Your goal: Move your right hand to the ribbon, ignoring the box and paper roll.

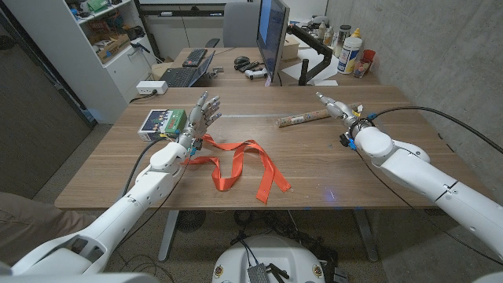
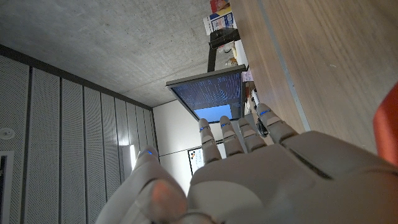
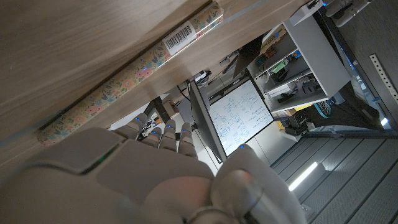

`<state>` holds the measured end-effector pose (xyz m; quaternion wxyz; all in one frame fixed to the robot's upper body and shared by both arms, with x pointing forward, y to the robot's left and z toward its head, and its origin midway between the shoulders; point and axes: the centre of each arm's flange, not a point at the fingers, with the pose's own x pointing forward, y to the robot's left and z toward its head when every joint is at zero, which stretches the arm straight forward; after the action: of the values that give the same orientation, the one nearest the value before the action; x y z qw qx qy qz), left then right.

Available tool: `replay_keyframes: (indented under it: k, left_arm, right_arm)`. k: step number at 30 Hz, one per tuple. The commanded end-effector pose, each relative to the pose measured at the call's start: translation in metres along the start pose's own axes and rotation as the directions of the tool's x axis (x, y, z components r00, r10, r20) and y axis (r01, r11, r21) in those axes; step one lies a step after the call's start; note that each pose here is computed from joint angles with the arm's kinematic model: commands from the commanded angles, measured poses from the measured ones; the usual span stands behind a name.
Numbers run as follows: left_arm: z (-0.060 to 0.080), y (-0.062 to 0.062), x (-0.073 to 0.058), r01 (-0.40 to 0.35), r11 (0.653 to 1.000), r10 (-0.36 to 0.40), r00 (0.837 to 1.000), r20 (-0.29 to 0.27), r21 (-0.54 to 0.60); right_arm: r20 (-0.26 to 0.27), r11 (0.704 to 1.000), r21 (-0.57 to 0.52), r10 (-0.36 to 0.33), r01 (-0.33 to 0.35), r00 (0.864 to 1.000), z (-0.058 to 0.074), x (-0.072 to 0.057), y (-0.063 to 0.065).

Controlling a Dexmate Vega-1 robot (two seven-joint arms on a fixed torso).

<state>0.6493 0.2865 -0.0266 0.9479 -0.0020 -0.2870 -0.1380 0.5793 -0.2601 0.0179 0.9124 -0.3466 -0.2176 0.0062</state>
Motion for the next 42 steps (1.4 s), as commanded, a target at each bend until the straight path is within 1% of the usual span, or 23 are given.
replay_keyframes:
  k: [1,5,9,17,19,22,25,30,33,36,42]
  left_arm:
    - [-0.001,-0.001,0.001,0.002,1.0,-0.002,1.0,0.003,-0.003]
    - [0.001,-0.002,0.001,0.0,1.0,0.0,1.0,0.014,-0.002]
    - [0.001,-0.002,0.001,-0.003,1.0,0.003,1.0,0.014,-0.004]
    - [-0.001,-0.002,-0.001,-0.001,1.0,0.001,1.0,0.01,0.001]
    - [-0.001,-0.002,-0.001,-0.001,1.0,0.001,1.0,0.011,0.002]
    - [-0.001,-0.002,-0.001,0.001,1.0,-0.001,1.0,0.011,0.004]
    - [-0.001,-0.001,-0.002,0.003,1.0,-0.003,1.0,0.009,0.008]
    - [0.0,0.001,-0.001,0.01,1.0,-0.01,1.0,0.009,0.012]
    - [0.002,0.001,-0.001,0.014,1.0,-0.014,1.0,0.011,0.015]
    - [0.002,0.001,0.0,0.016,1.0,-0.016,1.0,0.013,0.016]
    - [0.004,0.001,0.002,0.022,1.0,-0.022,1.0,0.019,0.018]
  right_arm:
    - [-0.061,0.963,-0.268,-0.028,0.011,0.998,0.031,-0.002,0.005]
    - [-0.057,0.958,-0.287,-0.026,0.009,0.998,0.035,-0.002,0.007]
    - [-0.062,0.941,-0.338,-0.045,0.021,0.997,0.042,-0.004,0.01]
    - [-0.049,0.935,-0.354,-0.046,0.025,0.998,0.046,-0.008,0.011]
    - [-0.037,0.934,-0.355,-0.044,0.028,0.998,0.047,-0.008,0.012]
    - [-0.02,0.933,-0.358,-0.031,0.022,0.999,0.05,-0.007,0.015]
    - [-0.016,0.929,-0.37,-0.008,0.002,1.0,0.052,-0.005,0.018]
    - [-0.02,0.917,-0.397,0.031,-0.037,0.999,0.056,-0.003,0.021]
    - [-0.026,0.905,-0.421,0.055,-0.061,0.998,0.061,-0.003,0.022]
    - [-0.025,0.895,-0.441,0.07,-0.074,0.997,0.065,-0.002,0.024]
    - [-0.014,0.884,-0.46,0.091,-0.087,0.996,0.071,-0.002,0.028]
